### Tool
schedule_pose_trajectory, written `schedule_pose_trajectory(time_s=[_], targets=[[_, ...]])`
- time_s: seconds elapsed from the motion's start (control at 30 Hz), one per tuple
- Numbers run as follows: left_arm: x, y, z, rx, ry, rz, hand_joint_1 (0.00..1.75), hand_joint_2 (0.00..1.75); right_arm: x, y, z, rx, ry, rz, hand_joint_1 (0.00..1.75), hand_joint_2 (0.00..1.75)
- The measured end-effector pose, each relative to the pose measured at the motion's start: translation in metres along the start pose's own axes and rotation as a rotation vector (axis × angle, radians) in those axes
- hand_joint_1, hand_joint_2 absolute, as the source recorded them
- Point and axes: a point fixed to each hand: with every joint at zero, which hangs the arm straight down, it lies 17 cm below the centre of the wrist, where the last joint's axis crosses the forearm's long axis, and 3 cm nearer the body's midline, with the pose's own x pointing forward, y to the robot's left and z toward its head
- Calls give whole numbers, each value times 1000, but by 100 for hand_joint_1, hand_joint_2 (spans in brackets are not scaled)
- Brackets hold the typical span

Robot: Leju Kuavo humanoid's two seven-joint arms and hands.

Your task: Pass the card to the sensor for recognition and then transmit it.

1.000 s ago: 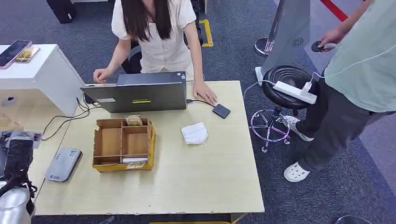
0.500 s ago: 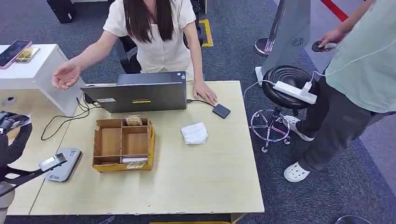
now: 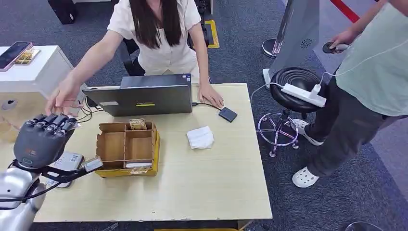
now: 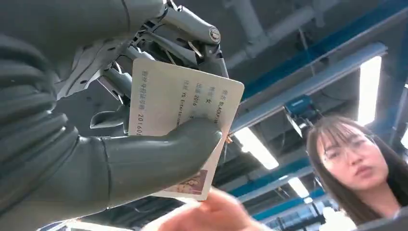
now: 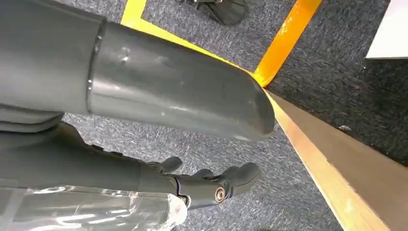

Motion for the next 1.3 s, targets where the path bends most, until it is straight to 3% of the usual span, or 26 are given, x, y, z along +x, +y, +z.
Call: schedule_pose_trajectory(time_s=[0.2, 0.23, 0.57, 0.6, 0.77, 0.8, 1.03, 1.13, 1.3], targets=[[15, 8, -16, 36, 12, 31, 175, 175, 2, 1, 0, 3, -7, 7, 0, 0], [17, 9, -17, 40, 12, 36, 0, 175, 2, 1, 0, 4, -6, 8, 0, 0], [42, 24, -28, 86, -19, 106, 0, 175, 2, 5, 1, 10, -5, 15, 0, 0], [43, 24, -29, 86, -19, 98, 0, 0, 2, 5, 1, 11, -6, 15, 0, 0], [39, 24, -30, 86, 10, 91, 0, 0, 3, 7, 1, 14, -8, 16, 0, 0], [38, 24, -30, 85, 17, 92, 0, 175, 3, 7, 1, 15, -7, 17, 0, 0], [43, 24, -28, 104, 15, 266, 0, 175, 1, 8, 3, 15, -5, 18, 0, 0], [32, 1, -15, 83, 104, 497, 0, 175, 0, 7, 3, 11, -6, 10, 0, 0], [26, -49, 16, -152, 199, 940, 0, 175, -6, 7, 6, 4, 1, -5, 0, 0]])
